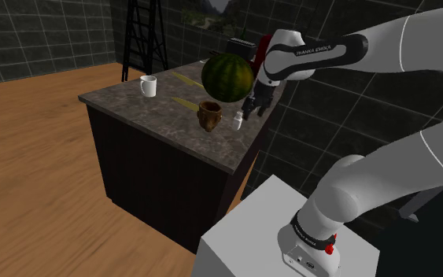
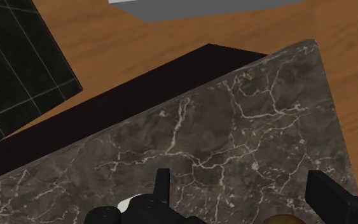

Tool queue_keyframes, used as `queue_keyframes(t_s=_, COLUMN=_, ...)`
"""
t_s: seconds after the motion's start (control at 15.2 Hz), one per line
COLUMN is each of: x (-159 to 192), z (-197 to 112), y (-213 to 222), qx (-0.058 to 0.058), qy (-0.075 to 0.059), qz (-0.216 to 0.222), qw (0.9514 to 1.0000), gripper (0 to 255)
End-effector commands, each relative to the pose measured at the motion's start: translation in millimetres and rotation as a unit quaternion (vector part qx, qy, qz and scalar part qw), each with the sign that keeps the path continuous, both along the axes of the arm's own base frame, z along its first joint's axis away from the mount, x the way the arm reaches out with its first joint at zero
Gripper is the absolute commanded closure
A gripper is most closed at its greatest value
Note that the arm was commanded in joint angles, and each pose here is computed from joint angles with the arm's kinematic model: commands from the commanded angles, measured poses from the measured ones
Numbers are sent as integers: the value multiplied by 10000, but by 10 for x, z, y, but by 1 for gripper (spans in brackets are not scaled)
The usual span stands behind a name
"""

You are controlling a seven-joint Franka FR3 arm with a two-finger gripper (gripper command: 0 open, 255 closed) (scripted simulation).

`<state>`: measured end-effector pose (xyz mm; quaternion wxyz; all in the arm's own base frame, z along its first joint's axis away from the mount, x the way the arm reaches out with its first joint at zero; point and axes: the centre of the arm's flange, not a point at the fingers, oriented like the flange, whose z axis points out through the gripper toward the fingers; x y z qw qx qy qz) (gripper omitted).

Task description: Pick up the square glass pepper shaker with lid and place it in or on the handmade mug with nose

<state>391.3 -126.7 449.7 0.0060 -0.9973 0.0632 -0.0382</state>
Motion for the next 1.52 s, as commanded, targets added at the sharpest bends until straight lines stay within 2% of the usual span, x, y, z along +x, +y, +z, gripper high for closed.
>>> queue_keyframes(t_s=0.0, x=134, z=-134, y=-204, qx=4, qy=-92, qz=6, qw=10000, gripper=0)
queue_keyframes(t_s=0.73, x=888, z=-841, y=-1136, qx=80, qy=-539, qz=38, qw=9985, gripper=0)
queue_keyframes(t_s=1.19, x=956, z=-1204, y=-1127, qx=80, qy=-539, qz=38, qw=9985, gripper=0)
queue_keyframes(t_s=1.45, x=962, z=-1234, y=-1126, qx=80, qy=-539, qz=38, qw=9985, gripper=0)
